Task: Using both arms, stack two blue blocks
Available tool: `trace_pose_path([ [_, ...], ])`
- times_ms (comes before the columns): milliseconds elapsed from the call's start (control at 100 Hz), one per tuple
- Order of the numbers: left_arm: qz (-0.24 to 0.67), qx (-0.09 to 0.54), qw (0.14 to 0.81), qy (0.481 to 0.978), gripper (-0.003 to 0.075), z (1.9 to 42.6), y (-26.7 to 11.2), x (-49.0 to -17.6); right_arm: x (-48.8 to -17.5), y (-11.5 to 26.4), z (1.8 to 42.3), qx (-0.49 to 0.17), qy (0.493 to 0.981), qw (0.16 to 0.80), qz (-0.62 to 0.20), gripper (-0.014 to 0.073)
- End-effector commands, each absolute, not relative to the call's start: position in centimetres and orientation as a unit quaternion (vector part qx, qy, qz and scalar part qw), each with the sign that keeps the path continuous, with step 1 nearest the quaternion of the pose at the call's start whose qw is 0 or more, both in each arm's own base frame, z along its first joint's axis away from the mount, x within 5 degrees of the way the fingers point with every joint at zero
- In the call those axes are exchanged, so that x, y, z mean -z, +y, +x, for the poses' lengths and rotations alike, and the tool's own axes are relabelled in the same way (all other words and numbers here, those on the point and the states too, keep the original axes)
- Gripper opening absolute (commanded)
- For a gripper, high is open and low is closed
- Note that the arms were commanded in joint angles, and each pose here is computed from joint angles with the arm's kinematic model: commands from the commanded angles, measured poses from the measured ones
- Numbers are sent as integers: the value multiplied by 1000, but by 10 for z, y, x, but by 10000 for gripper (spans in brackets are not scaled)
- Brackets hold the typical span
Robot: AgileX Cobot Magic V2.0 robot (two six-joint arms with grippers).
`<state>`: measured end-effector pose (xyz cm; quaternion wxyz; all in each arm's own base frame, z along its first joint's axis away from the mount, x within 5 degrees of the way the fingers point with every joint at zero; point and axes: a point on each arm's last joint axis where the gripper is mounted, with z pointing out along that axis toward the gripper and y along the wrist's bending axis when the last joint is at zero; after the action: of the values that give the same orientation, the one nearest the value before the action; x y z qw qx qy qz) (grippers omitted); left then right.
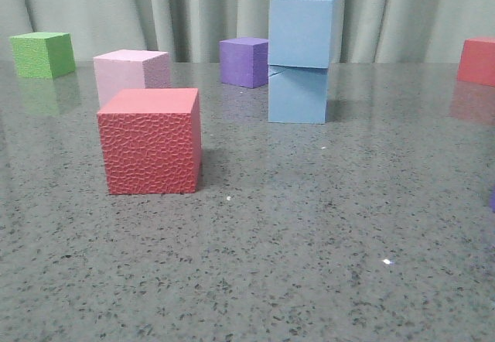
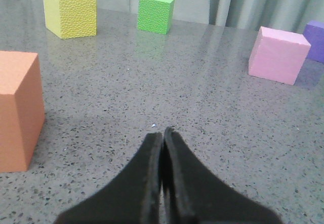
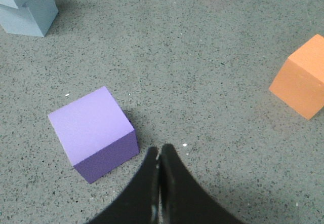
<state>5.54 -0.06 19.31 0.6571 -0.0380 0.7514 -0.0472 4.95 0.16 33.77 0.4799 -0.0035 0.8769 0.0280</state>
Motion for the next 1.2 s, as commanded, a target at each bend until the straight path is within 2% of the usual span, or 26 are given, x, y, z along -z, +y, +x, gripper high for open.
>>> trace_pose_path([
  [0, -36, 54, 698, 713, -19, 55, -1, -196, -349, 1, 52, -28, 855, 518, -4, -69],
  [1190, -20, 38, 705, 708, -19, 55, -1, -193, -349, 1, 52, -27, 856, 517, -4, -69],
])
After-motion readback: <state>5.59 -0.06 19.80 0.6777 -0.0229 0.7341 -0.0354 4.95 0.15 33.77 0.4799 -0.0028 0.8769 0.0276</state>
